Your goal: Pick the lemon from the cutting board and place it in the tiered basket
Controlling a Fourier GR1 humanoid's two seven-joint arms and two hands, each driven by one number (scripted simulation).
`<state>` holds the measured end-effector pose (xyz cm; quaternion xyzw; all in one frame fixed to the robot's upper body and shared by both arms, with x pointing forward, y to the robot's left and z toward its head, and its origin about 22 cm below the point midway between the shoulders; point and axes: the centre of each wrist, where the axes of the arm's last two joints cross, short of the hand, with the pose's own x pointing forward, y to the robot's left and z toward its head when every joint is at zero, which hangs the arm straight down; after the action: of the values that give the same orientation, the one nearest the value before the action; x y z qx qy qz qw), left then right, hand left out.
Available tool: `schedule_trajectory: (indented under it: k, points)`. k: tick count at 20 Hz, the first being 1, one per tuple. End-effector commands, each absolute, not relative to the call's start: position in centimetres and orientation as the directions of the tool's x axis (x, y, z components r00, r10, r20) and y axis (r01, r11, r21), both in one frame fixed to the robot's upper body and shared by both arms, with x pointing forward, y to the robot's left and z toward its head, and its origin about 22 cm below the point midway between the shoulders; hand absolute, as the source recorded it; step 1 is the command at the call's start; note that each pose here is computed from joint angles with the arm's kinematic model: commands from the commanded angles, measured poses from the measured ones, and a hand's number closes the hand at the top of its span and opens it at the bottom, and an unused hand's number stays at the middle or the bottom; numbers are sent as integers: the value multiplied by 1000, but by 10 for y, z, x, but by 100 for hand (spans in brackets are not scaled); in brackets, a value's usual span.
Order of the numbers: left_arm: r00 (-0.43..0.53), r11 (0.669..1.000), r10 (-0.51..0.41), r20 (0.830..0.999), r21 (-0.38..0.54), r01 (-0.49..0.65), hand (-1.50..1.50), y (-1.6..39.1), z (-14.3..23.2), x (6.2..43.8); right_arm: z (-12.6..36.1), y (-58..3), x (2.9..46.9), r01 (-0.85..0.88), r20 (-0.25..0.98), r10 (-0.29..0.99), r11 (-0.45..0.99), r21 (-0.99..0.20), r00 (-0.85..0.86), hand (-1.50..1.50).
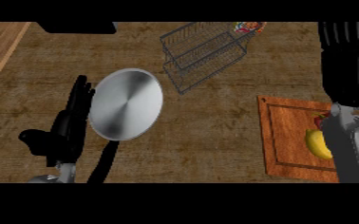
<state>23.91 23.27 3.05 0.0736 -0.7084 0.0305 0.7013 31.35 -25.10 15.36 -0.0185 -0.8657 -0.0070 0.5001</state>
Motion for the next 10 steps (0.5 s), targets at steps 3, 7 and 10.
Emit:
schedule_trajectory:
  k: [3,7,10]
  points:
    - [-69,984,-117,991,106,-140,0,233,37,251,141,-315,310,-194,857,-226,969,151,-464,150]
    - [-68,982,-128,989,117,-149,0,235,36,246,98,-318,305,10,686,-542,781,624,-486,150]
    - [-123,984,-165,979,154,-94,0,224,42,252,58,-350,297,-303,861,-498,840,450,-102,-150]
